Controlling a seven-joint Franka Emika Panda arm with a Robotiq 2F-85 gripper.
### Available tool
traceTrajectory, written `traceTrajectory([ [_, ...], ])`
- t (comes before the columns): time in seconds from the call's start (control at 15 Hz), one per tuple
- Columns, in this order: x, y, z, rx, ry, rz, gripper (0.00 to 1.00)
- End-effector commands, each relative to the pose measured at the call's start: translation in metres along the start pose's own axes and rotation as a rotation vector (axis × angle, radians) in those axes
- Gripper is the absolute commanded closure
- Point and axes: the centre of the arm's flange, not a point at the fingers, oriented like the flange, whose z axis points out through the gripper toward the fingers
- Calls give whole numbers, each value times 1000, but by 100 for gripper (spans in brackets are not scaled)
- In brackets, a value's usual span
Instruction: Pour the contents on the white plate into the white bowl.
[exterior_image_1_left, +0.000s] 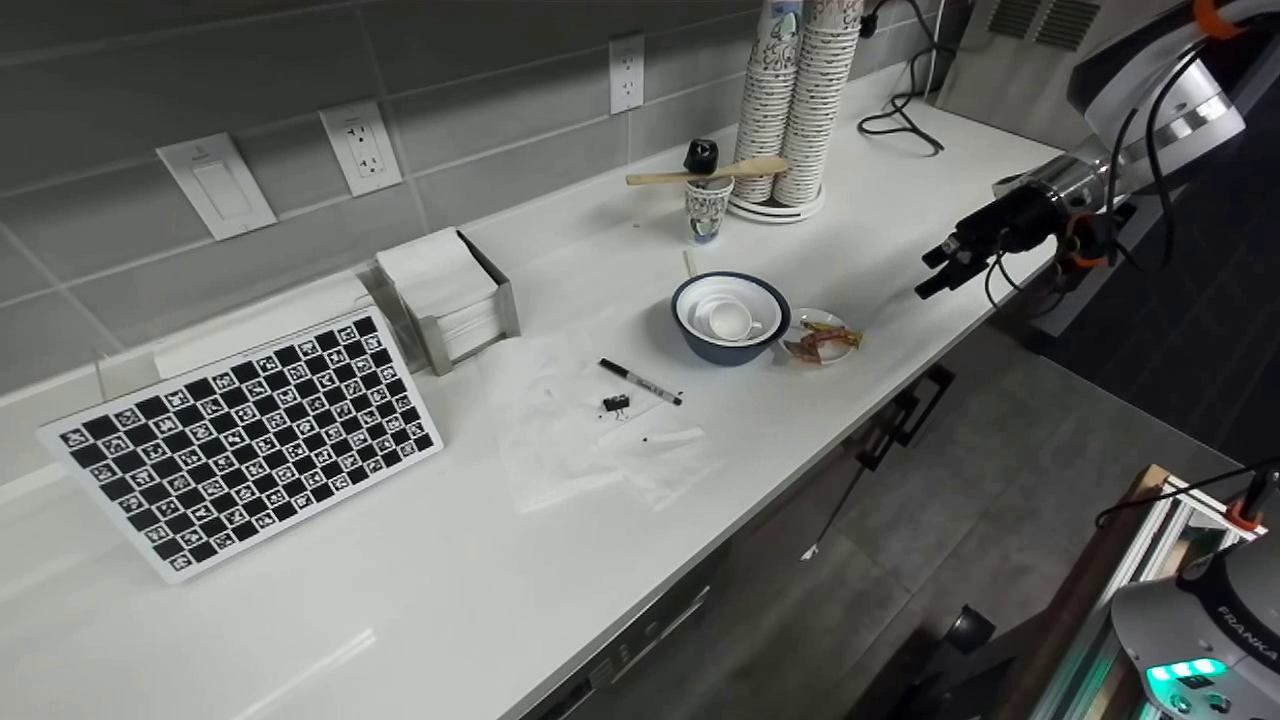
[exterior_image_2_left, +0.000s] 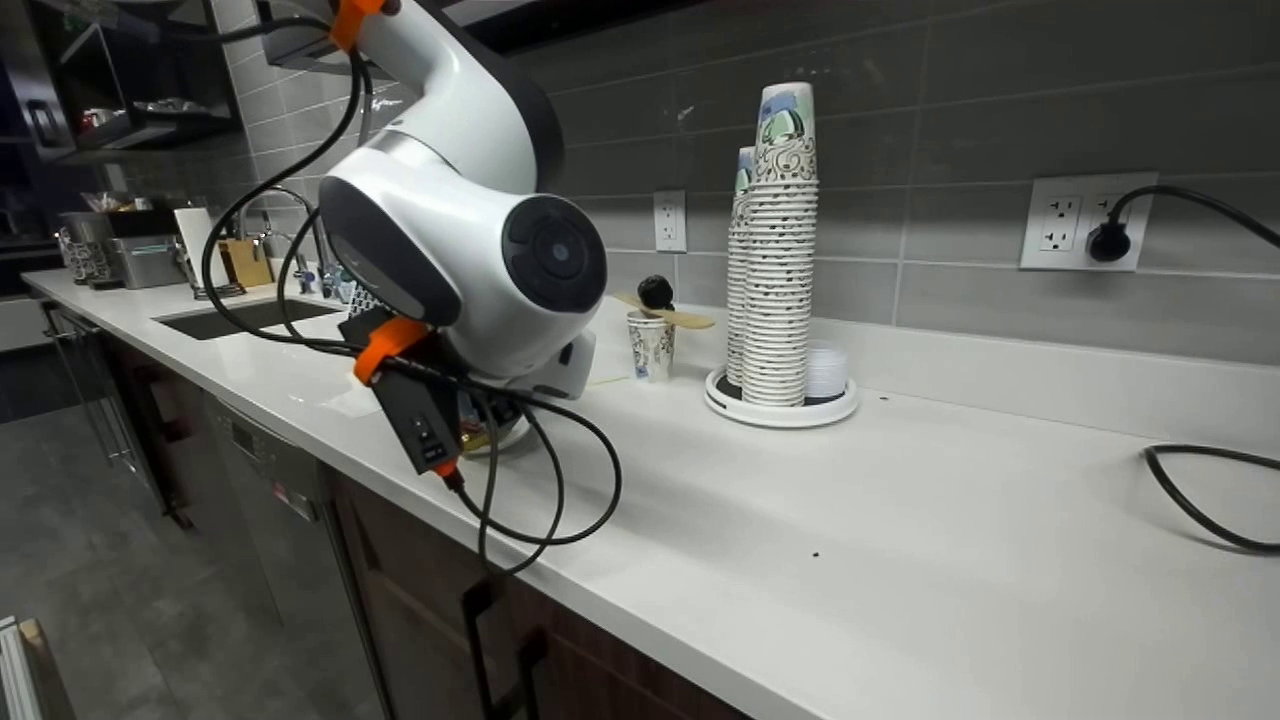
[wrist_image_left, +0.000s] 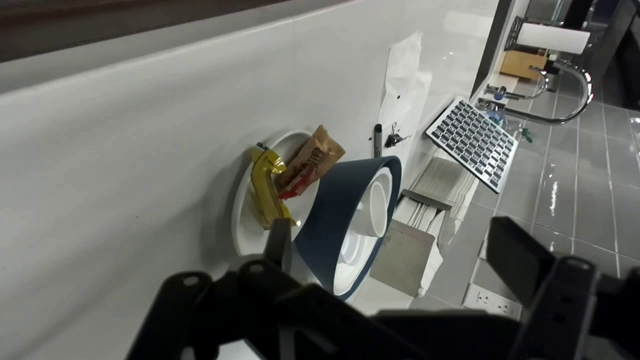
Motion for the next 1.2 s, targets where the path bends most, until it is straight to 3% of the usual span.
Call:
traceTrajectory([
  [0.0,23,-2,23,39,-33,-125,0],
  [0.2,48,-11,48,30,-96,-176,0],
  [0.53,81,1,67,-74,-143,-163,0],
  [1.07,93,42,74,-117,-154,-115,0],
  [1.13,94,44,76,-120,-159,-117,4],
])
